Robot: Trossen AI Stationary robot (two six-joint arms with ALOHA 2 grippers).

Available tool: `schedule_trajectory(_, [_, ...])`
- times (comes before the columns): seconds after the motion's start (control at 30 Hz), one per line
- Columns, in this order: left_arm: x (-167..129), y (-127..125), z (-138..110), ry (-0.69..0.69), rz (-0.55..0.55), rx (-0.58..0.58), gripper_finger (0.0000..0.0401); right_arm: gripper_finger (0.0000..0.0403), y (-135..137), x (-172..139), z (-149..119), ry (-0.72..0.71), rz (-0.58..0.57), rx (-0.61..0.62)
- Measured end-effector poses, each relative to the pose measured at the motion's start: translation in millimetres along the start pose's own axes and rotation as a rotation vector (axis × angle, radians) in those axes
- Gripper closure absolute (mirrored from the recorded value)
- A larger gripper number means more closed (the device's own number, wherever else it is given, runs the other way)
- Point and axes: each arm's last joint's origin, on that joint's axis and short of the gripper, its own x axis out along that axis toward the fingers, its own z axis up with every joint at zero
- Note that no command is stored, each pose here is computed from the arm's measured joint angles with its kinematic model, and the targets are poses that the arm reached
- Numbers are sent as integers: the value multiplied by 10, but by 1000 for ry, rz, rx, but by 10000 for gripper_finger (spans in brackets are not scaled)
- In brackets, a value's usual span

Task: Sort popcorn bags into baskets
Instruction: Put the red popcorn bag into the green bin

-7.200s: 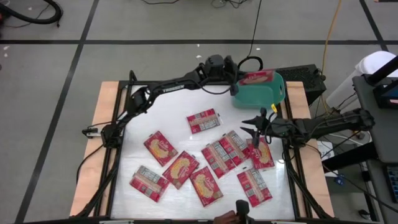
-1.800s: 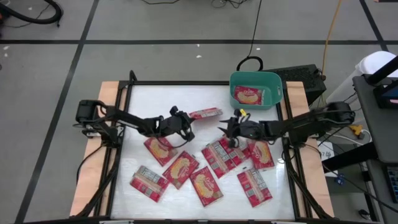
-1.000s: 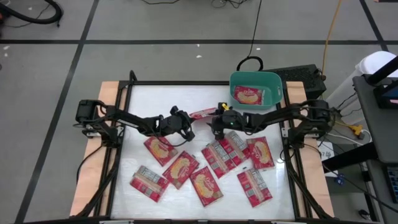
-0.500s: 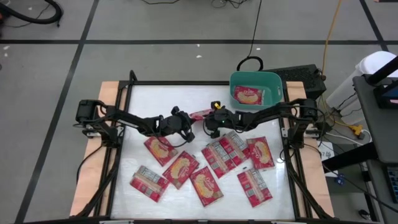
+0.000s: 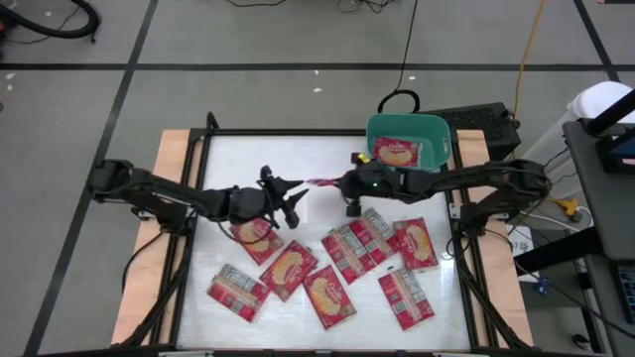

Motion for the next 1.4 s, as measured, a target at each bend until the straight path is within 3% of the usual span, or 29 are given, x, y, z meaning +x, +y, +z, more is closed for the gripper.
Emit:
schedule_trajectory(0.17, [-85, -102, 23, -92, -49, 46, 266, 392, -3, -323, 113, 1, -44, 46])
schedule_trajectory(0.4, [-138, -59, -72, -183, -63, -12, 265, 391, 46, -700, 290, -114, -47, 62])
schedule_trajectory(0.6, [-183, -32, -147, -233, -117, -42, 265, 391, 78, -929, 198, -205, -49, 104])
schedule_trajectory(0.83, [-175, -33, -100, -270, -125, -70, 265, 391, 64, -1099, 91, -378, -122, 190])
schedule_trajectory(1.07, [16, -102, -69, -257, -88, -43, 265, 391, 37, -1217, 128, -590, -177, 220])
schedule_trajectory(1.27, [242, -114, -77, -238, -86, -21, 265, 390, 14, -1298, 103, -835, -173, 239])
schedule_trajectory(1.4, [281, -115, 23, -323, -71, 0, 265, 390, -6, -1345, 103, -951, -116, 262])
